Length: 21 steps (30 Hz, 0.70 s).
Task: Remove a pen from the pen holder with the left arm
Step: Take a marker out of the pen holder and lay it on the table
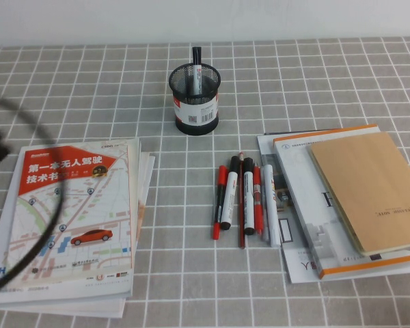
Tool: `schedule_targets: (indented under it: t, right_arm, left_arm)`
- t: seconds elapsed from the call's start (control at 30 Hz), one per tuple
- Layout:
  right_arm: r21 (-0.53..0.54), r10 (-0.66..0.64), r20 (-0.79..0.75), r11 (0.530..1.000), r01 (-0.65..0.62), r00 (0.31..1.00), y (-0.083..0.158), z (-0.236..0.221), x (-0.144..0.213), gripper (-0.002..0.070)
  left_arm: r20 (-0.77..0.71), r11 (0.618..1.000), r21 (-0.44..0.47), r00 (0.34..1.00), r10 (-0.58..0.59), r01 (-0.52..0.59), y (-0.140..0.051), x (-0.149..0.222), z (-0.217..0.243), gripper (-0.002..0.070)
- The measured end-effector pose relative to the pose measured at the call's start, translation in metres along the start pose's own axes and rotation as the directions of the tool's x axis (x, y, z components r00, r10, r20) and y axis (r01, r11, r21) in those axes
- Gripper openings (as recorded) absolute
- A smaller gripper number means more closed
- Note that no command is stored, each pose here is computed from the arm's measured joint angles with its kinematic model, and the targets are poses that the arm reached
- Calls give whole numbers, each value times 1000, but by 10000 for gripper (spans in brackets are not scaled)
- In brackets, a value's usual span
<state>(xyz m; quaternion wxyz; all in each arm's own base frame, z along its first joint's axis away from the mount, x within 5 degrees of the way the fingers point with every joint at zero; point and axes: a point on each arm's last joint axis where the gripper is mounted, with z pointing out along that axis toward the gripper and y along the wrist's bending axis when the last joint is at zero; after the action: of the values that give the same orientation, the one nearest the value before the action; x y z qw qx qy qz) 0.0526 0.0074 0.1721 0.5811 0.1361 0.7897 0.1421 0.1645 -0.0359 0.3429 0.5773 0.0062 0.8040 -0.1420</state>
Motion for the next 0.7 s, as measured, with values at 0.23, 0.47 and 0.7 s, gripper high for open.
schedule_targets:
  t: [0.23, 0.47, 0.7]
  right_arm:
    - [0, 0, 0, 1000, 0, 1000, 0, 0, 0, -13]
    - [0, 0, 0, 1000, 0, 1000, 0, 0, 0, -13]
    - [0, 0, 0, 1000, 0, 1000, 0, 0, 0, -13]
  left_arm:
    - [-120, 969, 149, 969, 216, -198, -43, -9, 94, -1]
    - [-184, 958, 195, 951, 247, -211, -71, -20, 178, 77]
    - [-180, 961, 206, 959, 220, -182, -85, -34, 232, 400]
